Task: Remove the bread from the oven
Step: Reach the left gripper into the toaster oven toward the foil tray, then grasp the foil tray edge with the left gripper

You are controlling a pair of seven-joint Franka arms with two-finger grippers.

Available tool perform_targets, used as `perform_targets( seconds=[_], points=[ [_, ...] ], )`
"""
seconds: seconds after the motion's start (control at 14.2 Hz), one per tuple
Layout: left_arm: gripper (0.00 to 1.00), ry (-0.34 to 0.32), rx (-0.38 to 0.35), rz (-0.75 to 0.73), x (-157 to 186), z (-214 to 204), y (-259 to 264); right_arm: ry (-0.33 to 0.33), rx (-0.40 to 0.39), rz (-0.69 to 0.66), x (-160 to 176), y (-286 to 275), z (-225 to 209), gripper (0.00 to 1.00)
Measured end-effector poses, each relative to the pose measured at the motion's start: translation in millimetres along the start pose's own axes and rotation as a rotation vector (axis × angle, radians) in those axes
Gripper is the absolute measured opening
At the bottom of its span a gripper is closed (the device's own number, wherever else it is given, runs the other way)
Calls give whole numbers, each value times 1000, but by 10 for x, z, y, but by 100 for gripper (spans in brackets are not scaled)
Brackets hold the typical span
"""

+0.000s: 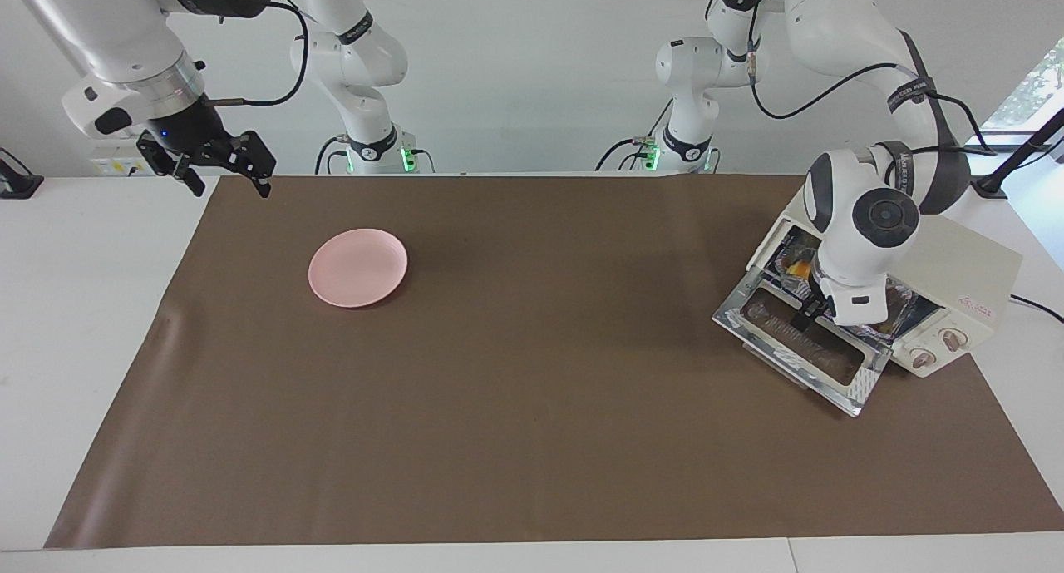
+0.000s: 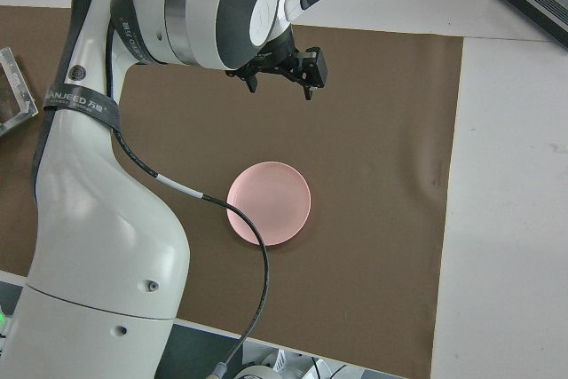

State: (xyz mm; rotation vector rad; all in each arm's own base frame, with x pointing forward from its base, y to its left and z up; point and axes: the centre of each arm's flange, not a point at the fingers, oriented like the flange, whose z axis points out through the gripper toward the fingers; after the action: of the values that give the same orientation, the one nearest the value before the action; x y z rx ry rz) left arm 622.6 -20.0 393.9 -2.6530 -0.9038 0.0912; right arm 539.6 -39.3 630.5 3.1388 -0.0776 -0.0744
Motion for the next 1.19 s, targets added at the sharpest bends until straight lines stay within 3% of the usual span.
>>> perform_targets(
  seconds=[0.35,0.49,0.56,0.7,0.98,1.19],
  points=[
    [98,-1,0,6,-23,83,22,0,0,0,0,0,0,100],
    [81,-3,1,10,-37,126,29,0,0,0,0,0,0,100],
    [81,-3,0,11,-41,139,33,0,0,0,0,0,0,100],
    [69,-2,0,12,-45,153,36,0,0,0,0,0,0,100],
    [60,-3,2,17,-63,219,40,0,0,0,0,0,0,100],
    [59,-7,3,8,-32,254,-8,0,0,0,0,0,0,100]
  ],
)
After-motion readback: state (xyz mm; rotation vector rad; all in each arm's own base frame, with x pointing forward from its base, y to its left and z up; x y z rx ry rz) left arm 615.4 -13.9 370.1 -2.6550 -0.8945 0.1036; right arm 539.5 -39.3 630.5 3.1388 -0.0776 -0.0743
